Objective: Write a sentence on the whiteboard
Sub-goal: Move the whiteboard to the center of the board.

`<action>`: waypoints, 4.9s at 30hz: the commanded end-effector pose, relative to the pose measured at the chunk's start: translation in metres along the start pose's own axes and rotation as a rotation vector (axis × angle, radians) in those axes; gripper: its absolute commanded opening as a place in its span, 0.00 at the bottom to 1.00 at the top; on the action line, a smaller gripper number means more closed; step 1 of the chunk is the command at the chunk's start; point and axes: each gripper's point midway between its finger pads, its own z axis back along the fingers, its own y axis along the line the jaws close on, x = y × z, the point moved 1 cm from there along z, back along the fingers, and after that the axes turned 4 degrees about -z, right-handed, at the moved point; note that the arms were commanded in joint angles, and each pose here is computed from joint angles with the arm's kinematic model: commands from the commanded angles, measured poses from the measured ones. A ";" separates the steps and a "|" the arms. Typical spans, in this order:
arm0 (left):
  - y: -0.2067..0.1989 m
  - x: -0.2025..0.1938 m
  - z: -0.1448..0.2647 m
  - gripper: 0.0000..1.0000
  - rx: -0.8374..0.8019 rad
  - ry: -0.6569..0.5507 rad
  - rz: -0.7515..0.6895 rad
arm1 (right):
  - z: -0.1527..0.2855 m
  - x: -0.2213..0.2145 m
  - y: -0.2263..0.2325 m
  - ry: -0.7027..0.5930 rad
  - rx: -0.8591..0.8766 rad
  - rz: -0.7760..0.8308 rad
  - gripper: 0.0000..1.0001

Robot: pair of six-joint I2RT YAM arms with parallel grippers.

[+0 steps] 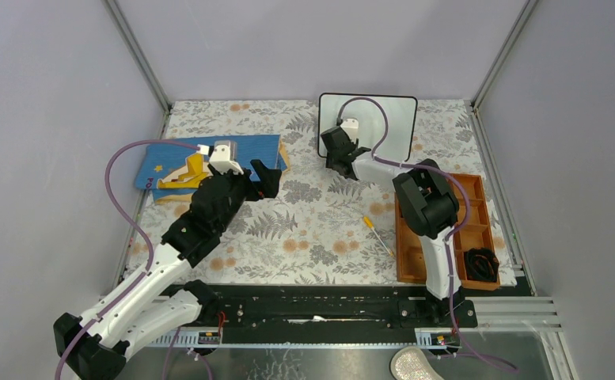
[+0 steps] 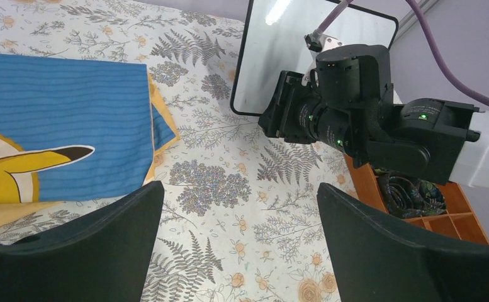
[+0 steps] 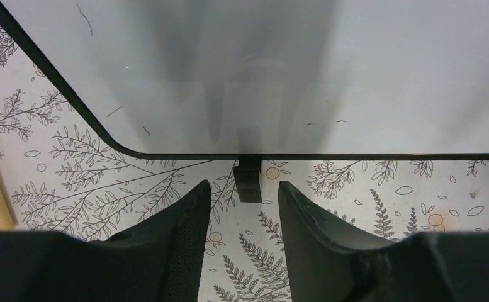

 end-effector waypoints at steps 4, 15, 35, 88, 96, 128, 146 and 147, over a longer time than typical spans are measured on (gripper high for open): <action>-0.005 0.007 -0.002 0.99 -0.015 -0.037 0.018 | -0.003 0.017 0.006 -0.053 -0.026 -0.024 0.48; -0.005 0.006 -0.001 0.99 -0.013 -0.038 0.016 | -0.012 0.012 0.005 -0.043 -0.054 -0.012 0.42; -0.008 0.009 0.003 0.99 -0.025 -0.050 0.017 | -0.005 -0.003 0.001 -0.022 -0.058 0.023 0.17; -0.005 0.013 0.009 0.99 0.004 -0.076 0.009 | 0.118 -0.122 0.085 0.036 0.018 0.170 0.10; -0.003 0.015 0.011 0.99 0.014 -0.084 0.008 | 0.117 -0.131 0.086 0.048 0.014 0.198 0.28; 0.000 0.018 0.010 0.99 0.024 -0.107 -0.021 | 0.216 -0.093 -0.045 -0.056 0.225 0.189 0.83; -0.003 0.014 0.008 0.99 0.003 -0.107 -0.028 | 0.161 -0.113 -0.106 0.125 0.134 0.014 0.79; -0.003 0.015 0.008 0.99 0.001 -0.108 -0.026 | 0.160 -0.115 -0.108 0.133 0.126 0.019 0.78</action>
